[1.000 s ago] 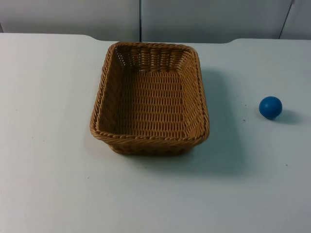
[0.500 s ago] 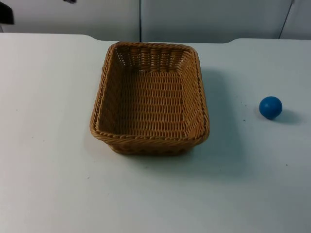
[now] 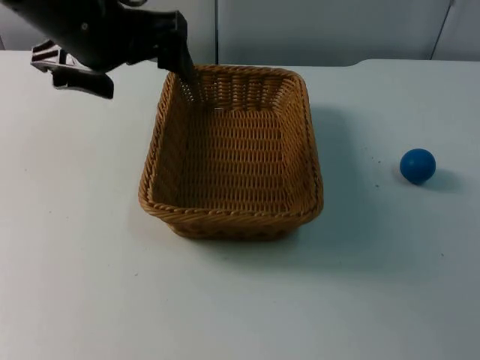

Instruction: Pick up the basket with the left hand and place the ball into the basket with the right hand.

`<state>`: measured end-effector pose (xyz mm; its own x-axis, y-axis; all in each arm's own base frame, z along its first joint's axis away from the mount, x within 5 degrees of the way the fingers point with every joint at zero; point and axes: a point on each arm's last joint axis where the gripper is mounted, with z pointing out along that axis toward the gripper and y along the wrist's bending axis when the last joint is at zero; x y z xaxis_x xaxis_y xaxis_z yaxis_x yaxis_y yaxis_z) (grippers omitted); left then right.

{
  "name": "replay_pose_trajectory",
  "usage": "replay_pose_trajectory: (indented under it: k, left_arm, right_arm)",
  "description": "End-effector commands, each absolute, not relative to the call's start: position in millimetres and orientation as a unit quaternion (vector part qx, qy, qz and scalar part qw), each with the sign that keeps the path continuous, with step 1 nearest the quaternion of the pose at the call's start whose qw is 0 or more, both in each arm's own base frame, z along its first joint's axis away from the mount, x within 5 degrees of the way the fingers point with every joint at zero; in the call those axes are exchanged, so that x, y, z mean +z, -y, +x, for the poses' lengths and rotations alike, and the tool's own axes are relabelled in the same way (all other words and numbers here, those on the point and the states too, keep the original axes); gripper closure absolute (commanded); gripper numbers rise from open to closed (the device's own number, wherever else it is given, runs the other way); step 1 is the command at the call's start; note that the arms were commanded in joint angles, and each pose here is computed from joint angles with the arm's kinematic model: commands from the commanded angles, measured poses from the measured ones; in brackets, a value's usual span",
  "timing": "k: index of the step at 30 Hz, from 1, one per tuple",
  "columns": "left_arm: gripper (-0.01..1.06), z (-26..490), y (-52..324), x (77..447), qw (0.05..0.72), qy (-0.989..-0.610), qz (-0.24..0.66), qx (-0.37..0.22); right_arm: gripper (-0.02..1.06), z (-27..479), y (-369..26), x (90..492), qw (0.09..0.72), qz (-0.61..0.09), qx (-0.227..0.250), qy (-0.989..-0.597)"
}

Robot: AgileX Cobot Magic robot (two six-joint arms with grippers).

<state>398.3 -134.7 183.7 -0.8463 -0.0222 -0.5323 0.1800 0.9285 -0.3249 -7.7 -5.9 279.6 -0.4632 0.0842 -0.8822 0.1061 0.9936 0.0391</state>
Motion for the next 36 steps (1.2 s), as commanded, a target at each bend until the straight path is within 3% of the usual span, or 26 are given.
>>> replay_pose_trajectory:
  k: [1,7,17,24,28,36]
  left_arm:
    - [0.00,404.3,138.5,167.0,0.246,-0.952,0.046,-0.175]
    - [0.00,404.1,141.3,139.1,0.205,-0.963,0.047,-0.171]
    - [0.02,407.1,157.8,122.4,0.189,-0.965,0.074,-0.165]
    - [0.02,426.6,165.4,124.6,0.162,-0.970,0.088,-0.160]
    - [0.02,438.3,169.0,126.8,0.152,-0.977,0.098,-0.117]
    - [0.02,439.8,173.0,121.2,0.143,-0.979,0.087,-0.117]
  right_arm:
    - [0.00,-7.3,5.7,279.1,0.519,0.057,-0.010,-0.853]
    - [0.00,-7.3,5.7,279.1,0.519,0.057,-0.010,-0.853]
    - [0.00,-7.3,5.7,279.1,0.519,0.057,-0.010,-0.853]
    - [0.00,-7.3,5.7,279.1,0.519,0.057,-0.010,-0.853]
    - [0.00,-7.3,5.7,279.1,0.519,0.057,-0.010,-0.853]
    - [0.00,-7.3,5.7,279.1,0.519,0.057,-0.010,-0.853]
